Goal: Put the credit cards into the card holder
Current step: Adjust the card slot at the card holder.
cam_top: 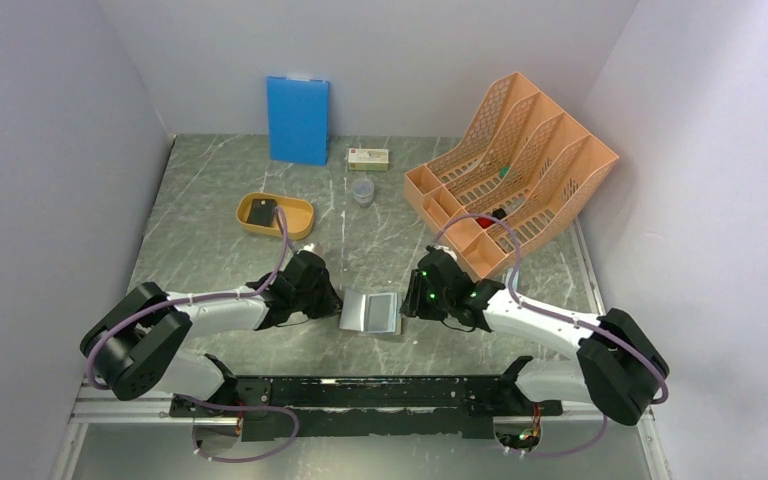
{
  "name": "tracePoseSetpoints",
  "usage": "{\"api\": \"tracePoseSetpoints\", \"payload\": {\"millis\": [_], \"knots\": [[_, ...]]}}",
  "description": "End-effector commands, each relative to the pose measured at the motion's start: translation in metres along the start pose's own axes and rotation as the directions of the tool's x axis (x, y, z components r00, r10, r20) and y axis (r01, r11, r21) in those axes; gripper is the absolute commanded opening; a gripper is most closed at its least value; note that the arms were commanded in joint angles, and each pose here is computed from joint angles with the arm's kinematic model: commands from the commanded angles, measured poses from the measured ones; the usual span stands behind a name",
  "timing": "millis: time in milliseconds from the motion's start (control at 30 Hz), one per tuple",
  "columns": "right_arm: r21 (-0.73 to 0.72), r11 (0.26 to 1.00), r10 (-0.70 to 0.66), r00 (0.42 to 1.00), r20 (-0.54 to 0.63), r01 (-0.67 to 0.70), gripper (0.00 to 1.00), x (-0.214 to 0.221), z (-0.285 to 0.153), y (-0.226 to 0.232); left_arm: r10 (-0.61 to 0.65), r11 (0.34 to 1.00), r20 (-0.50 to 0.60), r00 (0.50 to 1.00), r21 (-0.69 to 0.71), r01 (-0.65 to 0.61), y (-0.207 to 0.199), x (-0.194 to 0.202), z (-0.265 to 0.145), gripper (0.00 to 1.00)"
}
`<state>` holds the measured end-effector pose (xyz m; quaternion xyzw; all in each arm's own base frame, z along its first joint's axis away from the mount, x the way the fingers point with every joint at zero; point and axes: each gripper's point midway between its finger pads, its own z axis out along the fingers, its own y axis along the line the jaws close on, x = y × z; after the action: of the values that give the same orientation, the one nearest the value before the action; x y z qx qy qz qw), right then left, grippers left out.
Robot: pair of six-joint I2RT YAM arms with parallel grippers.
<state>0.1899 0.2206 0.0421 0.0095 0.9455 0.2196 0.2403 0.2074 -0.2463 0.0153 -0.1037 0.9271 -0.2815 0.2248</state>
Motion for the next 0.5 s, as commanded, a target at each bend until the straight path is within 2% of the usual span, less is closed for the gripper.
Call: {"api": "tracePoseSetpoints", "payload": {"millis": [0, 233, 467], "knots": [[-0.035, 0.999, 0.032, 0.999, -0.023, -0.033, 0.42, 0.005, 0.008, 0.001, 0.015, 0.993, -0.032, 0.999, -0.118, -0.019, 0.036, 0.017, 0.003, 0.05], [-0.055, 0.997, 0.053, 0.997, -0.054, -0.056, 0.36, 0.012, 0.016, -0.001, 0.010, 0.993, -0.039, 0.999, -0.119, -0.014, 0.039, 0.020, 0.005, 0.05], [-0.145, 0.987, 0.062, 0.994, -0.088, -0.074, 0.36, 0.019, 0.020, 0.011, 0.004, 0.993, -0.044, 0.999, -0.116, -0.010, 0.040, 0.022, 0.006, 0.05]]}}
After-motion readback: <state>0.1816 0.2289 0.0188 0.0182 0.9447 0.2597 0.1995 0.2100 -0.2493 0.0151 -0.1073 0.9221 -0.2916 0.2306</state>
